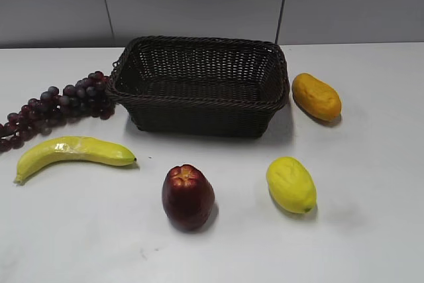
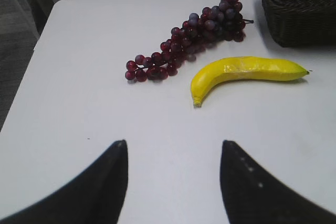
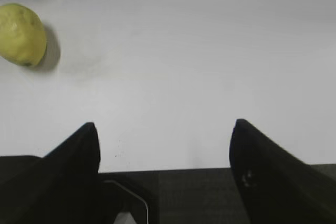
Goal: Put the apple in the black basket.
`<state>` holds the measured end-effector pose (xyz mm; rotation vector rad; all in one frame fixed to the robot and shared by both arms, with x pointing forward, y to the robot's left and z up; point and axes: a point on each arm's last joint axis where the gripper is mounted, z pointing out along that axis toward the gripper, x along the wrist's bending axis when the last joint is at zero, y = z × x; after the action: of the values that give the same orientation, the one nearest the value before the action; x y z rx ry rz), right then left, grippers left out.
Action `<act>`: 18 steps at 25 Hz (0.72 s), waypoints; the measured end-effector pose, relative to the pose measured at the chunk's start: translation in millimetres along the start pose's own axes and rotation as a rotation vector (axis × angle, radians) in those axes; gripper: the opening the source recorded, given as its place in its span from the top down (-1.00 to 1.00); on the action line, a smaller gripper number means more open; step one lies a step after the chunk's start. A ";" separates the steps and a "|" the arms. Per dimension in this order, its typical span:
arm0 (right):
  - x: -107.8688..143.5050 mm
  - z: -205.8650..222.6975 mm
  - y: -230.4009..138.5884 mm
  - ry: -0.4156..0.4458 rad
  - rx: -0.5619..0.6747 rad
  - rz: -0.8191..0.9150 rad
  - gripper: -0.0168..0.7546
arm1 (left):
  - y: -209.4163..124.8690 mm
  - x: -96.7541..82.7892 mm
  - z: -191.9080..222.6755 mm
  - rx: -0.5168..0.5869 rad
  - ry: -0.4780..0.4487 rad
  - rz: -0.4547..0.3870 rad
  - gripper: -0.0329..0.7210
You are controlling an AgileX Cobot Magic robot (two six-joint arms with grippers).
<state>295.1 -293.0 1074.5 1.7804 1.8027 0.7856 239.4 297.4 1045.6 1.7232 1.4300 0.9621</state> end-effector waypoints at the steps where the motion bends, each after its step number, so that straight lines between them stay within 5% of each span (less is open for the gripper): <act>1: 0.6 3.4 6.8 0.003 0.045 0.004 -0.55 | 0.0 0.0 0.0 0.000 0.000 0.000 -0.15; 12: 17.6 53.8 74.8 0.110 0.403 0.054 -0.54 | 0.0 0.0 0.0 0.000 -0.001 0.000 -0.06; 18: 38.7 87.2 110.0 0.151 0.494 -0.023 -0.53 | 0.0 0.0 0.0 0.000 -0.001 0.000 0.02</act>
<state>433.3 -250.3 1090.4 2.0357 2.2613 0.5022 239.4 297.3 1045.6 1.7230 1.4298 0.9615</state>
